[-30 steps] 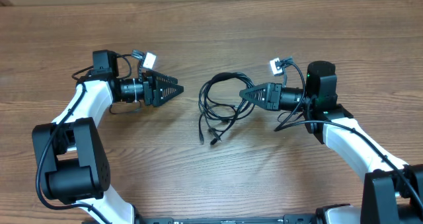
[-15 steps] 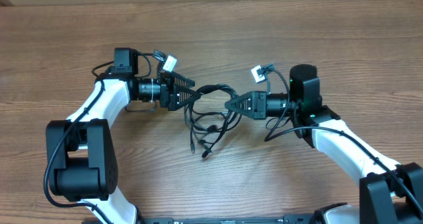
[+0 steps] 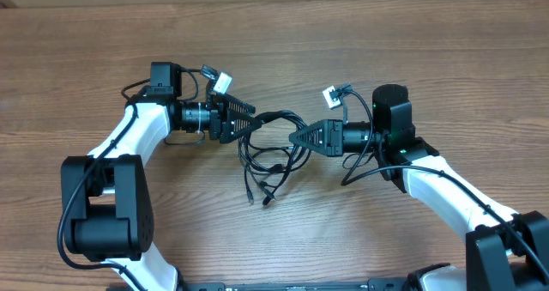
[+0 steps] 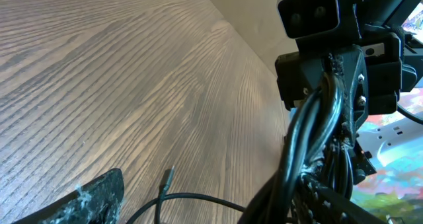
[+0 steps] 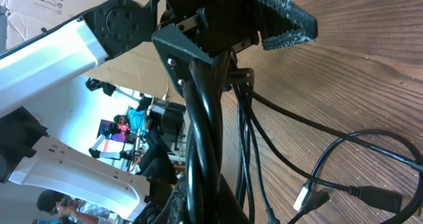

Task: Untangle cables

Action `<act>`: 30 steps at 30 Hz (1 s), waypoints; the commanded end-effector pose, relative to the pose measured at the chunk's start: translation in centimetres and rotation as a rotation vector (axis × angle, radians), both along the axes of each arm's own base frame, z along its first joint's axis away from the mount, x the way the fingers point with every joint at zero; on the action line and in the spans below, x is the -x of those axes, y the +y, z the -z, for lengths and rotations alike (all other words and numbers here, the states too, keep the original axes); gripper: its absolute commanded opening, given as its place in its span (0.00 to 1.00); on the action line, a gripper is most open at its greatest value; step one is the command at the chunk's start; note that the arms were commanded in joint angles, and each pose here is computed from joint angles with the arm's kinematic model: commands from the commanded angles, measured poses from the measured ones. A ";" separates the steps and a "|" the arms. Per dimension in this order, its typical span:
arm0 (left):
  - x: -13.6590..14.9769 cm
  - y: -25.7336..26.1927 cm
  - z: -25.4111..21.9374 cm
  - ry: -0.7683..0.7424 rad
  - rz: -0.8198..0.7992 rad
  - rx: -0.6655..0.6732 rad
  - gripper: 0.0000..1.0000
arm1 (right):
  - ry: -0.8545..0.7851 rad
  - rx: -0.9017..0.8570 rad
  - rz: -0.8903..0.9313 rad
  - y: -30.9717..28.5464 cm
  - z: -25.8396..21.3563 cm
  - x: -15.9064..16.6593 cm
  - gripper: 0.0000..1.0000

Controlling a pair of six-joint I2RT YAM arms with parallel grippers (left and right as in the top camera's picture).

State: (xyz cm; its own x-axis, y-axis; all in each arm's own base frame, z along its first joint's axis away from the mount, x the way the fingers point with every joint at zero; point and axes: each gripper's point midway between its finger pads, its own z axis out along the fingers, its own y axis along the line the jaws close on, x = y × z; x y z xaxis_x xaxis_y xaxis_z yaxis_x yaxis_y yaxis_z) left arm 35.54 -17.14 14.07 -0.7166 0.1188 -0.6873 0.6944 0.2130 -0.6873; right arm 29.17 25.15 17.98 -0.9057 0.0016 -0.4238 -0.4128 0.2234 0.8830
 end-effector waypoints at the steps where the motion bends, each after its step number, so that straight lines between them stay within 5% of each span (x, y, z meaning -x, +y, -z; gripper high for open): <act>1: 0.3 -0.4 -0.4 -0.014 0.019 0.019 0.81 | -0.041 0.009 0.034 0.0 -0.6 -0.7 0.04; 17: 1.6 -2.3 -1.1 -0.003 0.084 0.063 0.77 | -0.045 0.026 0.067 -0.1 -0.3 -1.2 0.04; 21: 1.7 -2.6 -0.7 -0.007 0.088 0.038 0.47 | -0.045 0.026 0.067 -0.1 -0.3 -1.2 0.04; 24: 1.5 -2.5 -0.3 -0.011 0.079 0.012 0.11 | -0.046 0.028 0.071 -0.2 -0.3 -1.3 0.04; 26: 1.4 -2.5 -0.2 -0.014 0.075 0.002 0.04 | -0.045 0.039 0.091 -0.3 -0.1 -1.6 0.04; 27: 1.4 -2.5 -0.2 -0.015 0.075 0.003 0.04 | -0.046 0.042 0.097 -0.3 0.0 -1.7 0.08; 30: 1.2 -2.5 -0.2 -0.027 0.075 0.003 0.04 | -0.046 0.042 0.097 -0.3 0.0 -1.7 0.44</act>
